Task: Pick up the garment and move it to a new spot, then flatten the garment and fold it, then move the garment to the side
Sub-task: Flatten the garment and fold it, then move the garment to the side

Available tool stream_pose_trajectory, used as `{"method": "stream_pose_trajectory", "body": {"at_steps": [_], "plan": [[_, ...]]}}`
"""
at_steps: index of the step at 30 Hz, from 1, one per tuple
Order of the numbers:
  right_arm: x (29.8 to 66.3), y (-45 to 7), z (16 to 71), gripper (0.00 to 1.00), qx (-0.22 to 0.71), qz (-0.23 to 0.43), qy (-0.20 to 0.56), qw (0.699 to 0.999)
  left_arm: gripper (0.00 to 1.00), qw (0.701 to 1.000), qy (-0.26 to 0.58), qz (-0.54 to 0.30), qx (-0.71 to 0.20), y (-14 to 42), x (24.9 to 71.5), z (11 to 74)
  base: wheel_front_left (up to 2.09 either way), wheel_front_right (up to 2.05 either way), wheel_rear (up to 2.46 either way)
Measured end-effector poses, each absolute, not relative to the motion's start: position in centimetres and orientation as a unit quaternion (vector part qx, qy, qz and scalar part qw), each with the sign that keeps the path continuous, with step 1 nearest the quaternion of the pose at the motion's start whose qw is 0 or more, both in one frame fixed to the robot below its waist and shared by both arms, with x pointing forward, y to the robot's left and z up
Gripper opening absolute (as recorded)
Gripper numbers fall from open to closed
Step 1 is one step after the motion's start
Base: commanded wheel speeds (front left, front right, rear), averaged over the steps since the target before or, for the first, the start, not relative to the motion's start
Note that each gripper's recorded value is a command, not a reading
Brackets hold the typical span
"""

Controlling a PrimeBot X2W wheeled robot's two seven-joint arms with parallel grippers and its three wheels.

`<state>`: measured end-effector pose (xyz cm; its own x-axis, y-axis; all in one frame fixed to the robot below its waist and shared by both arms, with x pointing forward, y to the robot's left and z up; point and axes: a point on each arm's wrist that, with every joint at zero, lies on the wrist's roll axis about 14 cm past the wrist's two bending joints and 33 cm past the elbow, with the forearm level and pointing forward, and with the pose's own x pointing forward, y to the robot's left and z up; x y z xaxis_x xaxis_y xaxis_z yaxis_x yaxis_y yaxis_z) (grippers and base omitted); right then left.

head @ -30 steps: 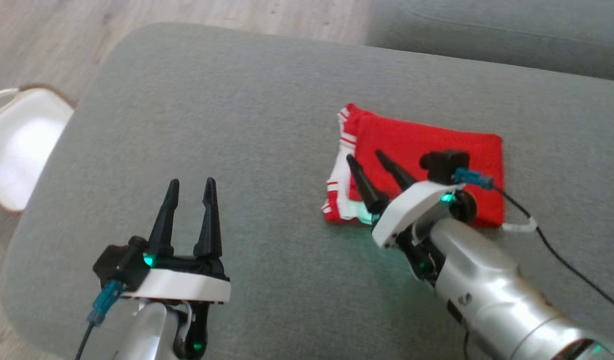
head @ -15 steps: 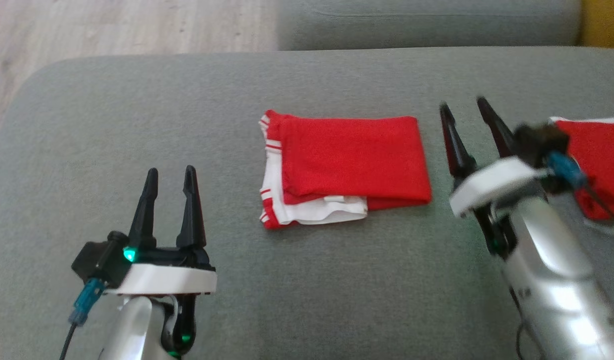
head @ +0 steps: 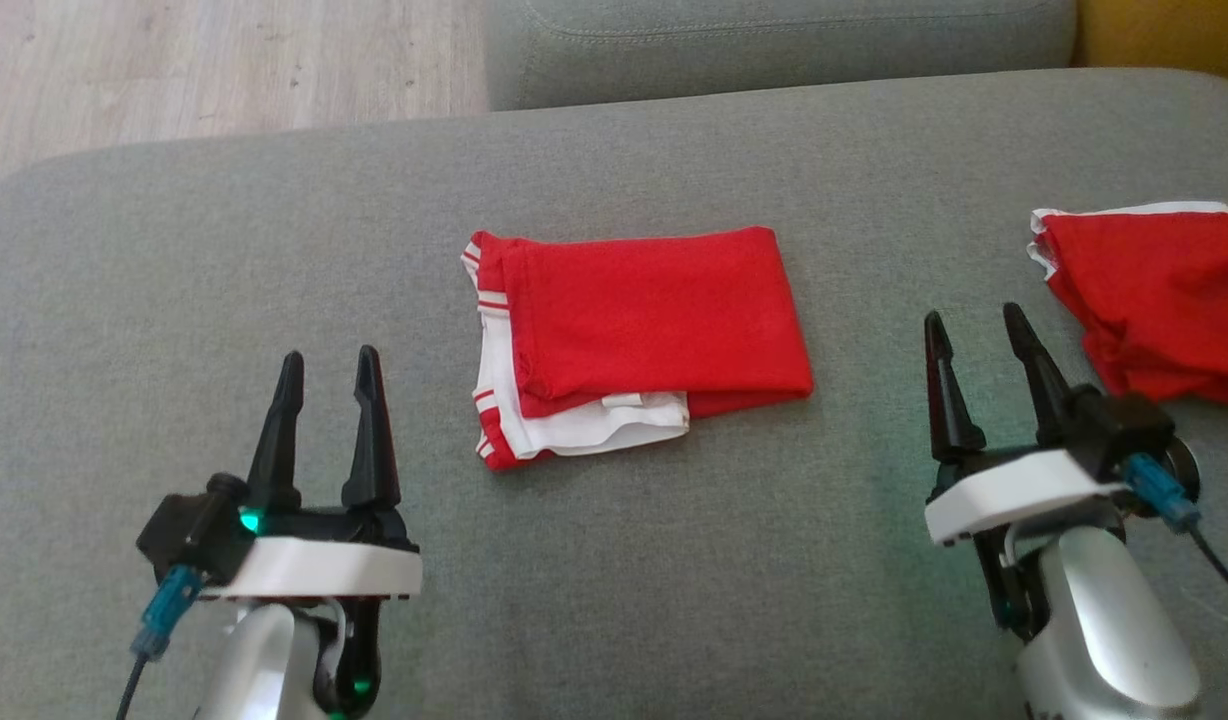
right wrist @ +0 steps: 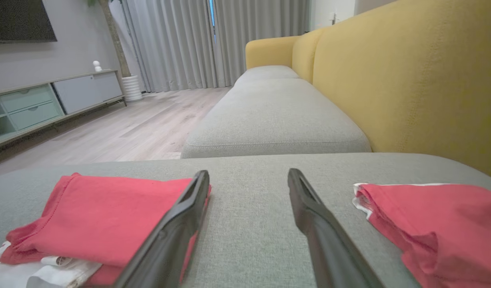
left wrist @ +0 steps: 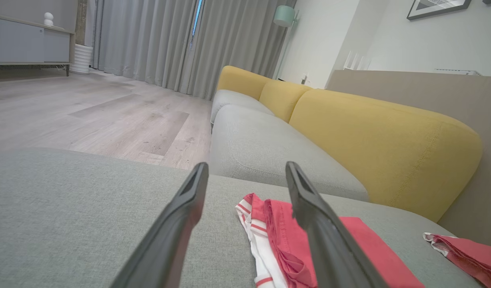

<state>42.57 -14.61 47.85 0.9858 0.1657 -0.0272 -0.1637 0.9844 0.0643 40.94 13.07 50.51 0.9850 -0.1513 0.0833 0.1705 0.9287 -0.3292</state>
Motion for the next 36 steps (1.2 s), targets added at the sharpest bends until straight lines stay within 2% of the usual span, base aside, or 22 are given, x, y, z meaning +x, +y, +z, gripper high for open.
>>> {"method": "stream_pose_trajectory", "body": {"at_steps": [11,19,26,30,36], "plan": [[42.6,-13.9,47.9,1.00,0.040,0.089,0.014,0.995,1.00,0.982,-0.019,-0.078,-0.171,13.4,40.5,49.8,0.00,0.00,0.00],[44.3,-12.0,45.8,1.00,0.030,0.115,0.051,0.992,1.00,0.983,-0.011,-0.074,-0.170,13.6,40.4,49.2,0.00,0.00,0.00],[46.4,-9.0,42.5,1.00,0.043,0.147,0.132,0.979,1.00,0.983,-0.012,-0.067,-0.170,14.3,40.8,49.2,0.00,0.00,0.00],[46.4,-7.5,38.7,1.00,0.062,0.156,0.215,0.962,1.00,0.984,-0.001,-0.057,-0.170,14.9,40.6,48.4,0.00,0.00,0.00],[47.2,-5.4,37.1,1.00,0.074,0.175,0.250,0.949,1.00,0.985,-0.002,-0.045,-0.168,15.7,40.8,48.4,0.00,0.00,0.00]]}}
